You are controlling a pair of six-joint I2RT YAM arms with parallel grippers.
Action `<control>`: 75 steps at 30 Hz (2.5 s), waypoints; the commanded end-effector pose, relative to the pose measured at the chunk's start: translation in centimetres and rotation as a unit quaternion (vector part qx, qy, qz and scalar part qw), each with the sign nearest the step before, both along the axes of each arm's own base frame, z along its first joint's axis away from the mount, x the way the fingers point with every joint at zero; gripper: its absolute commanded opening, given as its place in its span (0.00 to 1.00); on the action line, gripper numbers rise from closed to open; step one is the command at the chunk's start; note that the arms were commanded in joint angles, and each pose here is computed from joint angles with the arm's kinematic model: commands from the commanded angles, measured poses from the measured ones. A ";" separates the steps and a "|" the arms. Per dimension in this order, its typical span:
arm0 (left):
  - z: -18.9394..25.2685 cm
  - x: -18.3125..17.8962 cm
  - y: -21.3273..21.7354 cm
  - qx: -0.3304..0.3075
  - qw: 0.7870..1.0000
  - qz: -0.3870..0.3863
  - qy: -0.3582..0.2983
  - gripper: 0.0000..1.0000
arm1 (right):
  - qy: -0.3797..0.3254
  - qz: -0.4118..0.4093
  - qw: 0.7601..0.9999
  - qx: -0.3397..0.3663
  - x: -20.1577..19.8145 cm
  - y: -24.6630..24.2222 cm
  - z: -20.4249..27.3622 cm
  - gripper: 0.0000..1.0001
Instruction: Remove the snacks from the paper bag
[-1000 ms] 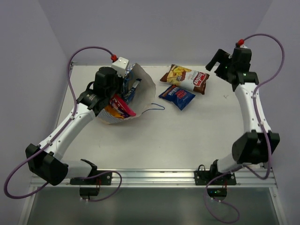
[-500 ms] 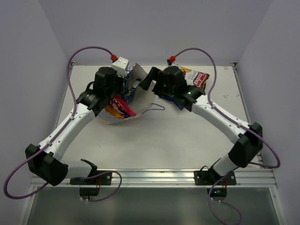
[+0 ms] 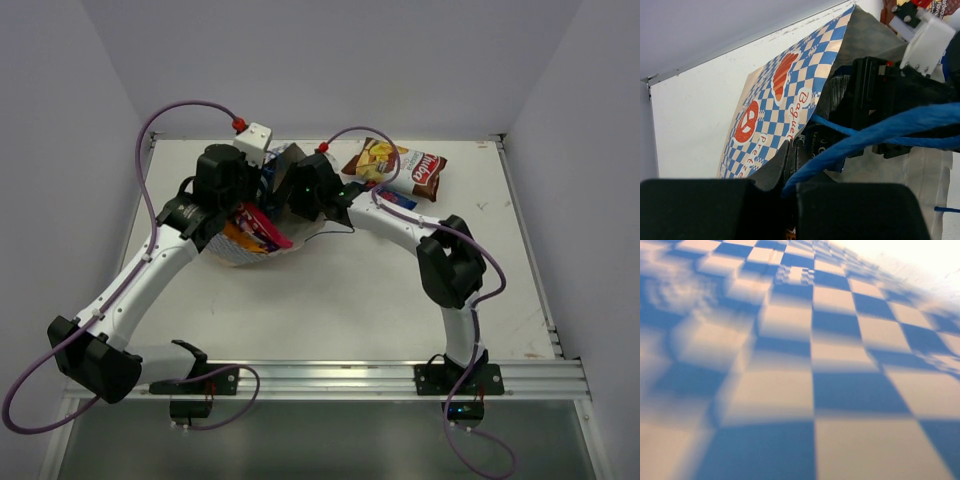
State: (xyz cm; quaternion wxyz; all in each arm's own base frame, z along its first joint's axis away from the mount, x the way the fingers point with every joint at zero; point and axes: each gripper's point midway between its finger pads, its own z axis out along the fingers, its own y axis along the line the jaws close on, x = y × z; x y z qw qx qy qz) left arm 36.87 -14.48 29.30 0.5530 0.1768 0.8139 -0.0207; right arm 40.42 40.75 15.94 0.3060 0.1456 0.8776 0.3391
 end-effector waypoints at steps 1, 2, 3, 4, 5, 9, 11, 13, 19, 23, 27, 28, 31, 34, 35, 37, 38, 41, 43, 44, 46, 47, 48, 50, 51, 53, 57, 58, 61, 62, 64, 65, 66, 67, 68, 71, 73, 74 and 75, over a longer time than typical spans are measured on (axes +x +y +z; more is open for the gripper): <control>0.5 -0.7 0.3 -0.007 1.000 0.003 0.000 0.00 | -0.037 0.014 0.997 0.068 1.6 2.5 3.2 0.67; 0.5 -0.7 0.4 -0.005 1.000 0.003 0.000 0.00 | -0.040 0.019 0.997 0.069 1.6 2.7 3.0 0.60; 0.4 -0.7 0.4 -0.004 1.000 0.004 0.001 0.00 | -0.041 0.031 0.996 0.069 1.3 2.9 3.1 0.50; 0.4 -0.7 0.5 -0.002 1.000 0.005 -0.001 0.00 | -0.047 0.037 0.996 0.074 1.1 2.9 3.2 0.31; 0.3 -0.7 0.7 -0.001 1.000 0.009 -0.001 0.00 | -0.055 0.044 0.995 0.075 0.9 2.8 3.6 0.24; 0.1 -0.6 1.0 0.004 1.000 0.017 -0.003 0.00 | -0.115 0.059 0.988 0.079 -0.2 1.4 8.9 0.02; -0.1 -0.5 1.2 0.007 1.000 0.022 -0.003 0.00 | -0.135 0.066 0.985 0.080 -0.8 0.7 10.9 0.00; -0.2 -0.4 1.4 0.011 1.000 0.026 -0.004 0.00 | -0.159 0.077 0.981 0.082 -1.7 -0.3 13.9 0.00; -0.4 -0.1 2.4 0.029 0.998 0.050 -0.008 0.00 | -0.205 0.114 0.967 0.097 -4.1 -3.8 19.9 0.00; -0.6 0.2 2.9 0.039 0.997 0.064 -0.008 0.00 | -0.224 0.145 0.956 0.125 -6.0 -8.6 23.6 0.00; -0.5 0.3 2.9 0.037 0.997 0.064 -0.011 0.00 | -0.270 0.110 0.952 0.091 -7.3 -14.5 25.2 0.00; -0.6 0.3 2.9 0.037 0.997 0.064 -0.009 0.00 | -0.263 0.084 0.958 0.077 -6.6 -16.6 23.8 0.00; -0.5 0.3 2.8 0.034 0.997 0.064 -0.011 0.00 | -0.263 0.011 0.963 0.056 -6.0 -22.6 21.8 0.00; -0.4 0.3 2.7 0.030 0.998 0.061 -0.010 0.00 | -0.241 -0.063 0.967 0.055 -4.9 -28.1 19.0 0.00; -0.5 0.3 2.7 0.030 0.998 0.061 -0.009 0.00 | -0.232 -0.086 0.967 0.061 -4.5 -29.5 18.4 0.00; -0.3 0.3 2.7 0.029 0.998 0.060 -0.011 0.00 | -0.219 -0.150 0.963 0.055 -2.8 -33.8 16.5 0.00; -0.3 0.3 2.7 0.029 0.998 0.060 -0.011 0.00 | -0.209 -0.176 0.960 0.059 -2.1 -35.1 15.9 0.00; -0.1 0.3 2.5 0.026 0.998 0.057 -0.012 0.00 | -0.186 -0.255 0.946 0.073 0.6 -39.9 13.8 0.00; 0.0 0.3 2.3 0.020 0.998 0.053 -0.012 0.00 | -0.193 -0.288 0.933 0.095 2.4 -42.7 12.9 0.00; 0.0 0.3 2.2 0.019 0.998 0.051 -0.011 0.00 | -0.193 -0.303 0.926 0.116 2.8 -43.4 12.7 0.00; 0.0 0.1 1.8 0.009 0.999 0.043 -0.009 0.00 | -0.196 -0.333 0.915 0.119 3.6 -45.3 11.1 0.00; -0.1 0.1 1.7 0.007 0.999 0.041 -0.006 0.00 | -0.195 -0.352 0.909 0.109 3.8 -46.2 10.4 0.00; -0.2 0.0 1.7 0.007 0.999 0.040 -0.006 0.00 | -0.185 -0.360 0.909 0.100 3.7 -46.5 9.0 0.00; -0.2 -0.1 1.7 0.004 0.999 0.040 -0.008 0.00 | -0.163 -0.367 0.912 0.087 3.6 -46.8 6.5 0.05; -0.2 -0.1 1.8 0.006 0.999 0.040 -0.008 0.00 | -0.139 -0.371 0.915 0.083 3.0 -46.7 4.3 0.11; -0.3 -0.2 1.7 0.006 0.999 0.038 -0.007 0.00 | -0.105 -0.376 0.917 0.083 2.1 -46.4 1.8 0.23; -0.2 -0.2 1.6 0.005 0.999 0.035 -0.008 0.00 | -0.038 -0.399 0.914 0.060 -2.1 -45.8 -3.0 0.49; 0.0 -0.2 1.6 0.004 0.999 0.033 -0.009 0.00 | -0.028 -0.423 0.905 0.039 -3.0 -46.8 -3.5 0.53; 0.0 -0.2 1.6 0.006 0.999 0.033 -0.010 0.00 | 0.016 -0.454 0.891 0.013 -6.4 -47.0 -4.1 0.70; 0.0 -0.2 1.6 0.006 0.999 0.033 -0.010 0.00 | 0.018 -0.457 0.889 0.008 -7.1 -47.0 -3.8 0.78; 0.0 -0.2 1.6 0.006 0.999 0.032 -0.009 0.00 | 0.023 -0.469 0.883 -0.001 -9.0 -47.0 -2.6 0.88; -0.1 -0.2 1.5 0.006 0.999 0.031 -0.007 0.00 | 0.021 -0.482 0.876 -0.012 -9.7 -47.4 -2.1 0.96; -0.1 -0.2 1.4 0.005 1.000 0.028 -0.007 0.00 | 0.024 -0.487 0.873 -0.021 -10.6 -47.5 -1.6 0.99; -0.2 -0.3 1.4 0.006 1.000 0.027 -0.005 0.00 | -0.005 -0.489 0.872 -0.026 -11.2 -47.7 0.2 0.99; -0.2 -0.3 1.4 0.006 1.000 0.027 -0.005 0.00 | -0.017 -0.493 0.869 -0.035 -11.5 -47.9 1.0 0.99; -0.2 -0.4 1.4 0.006 1.000 0.026 -0.004 0.00 | -0.072 -0.451 0.889 -0.030 -11.4 -46.4 5.0 0.99; -0.1 -0.4 1.4 0.007 1.000 0.026 -0.004 0.00 | -0.087 -0.415 0.905 -0.028 -11.0 -44.6 6.5 0.99; -0.1 -0.4 1.5 0.007 1.000 0.026 -0.003 0.00 | -0.107 -0.381 0.918 -0.024 -10.6 -43.1 7.6 0.99; 0.3 -0.5 1.5 0.005 1.000 0.026 -0.006 0.00 | -0.132 -0.342 0.930 -0.023 -10.2 -40.6 9.6 0.99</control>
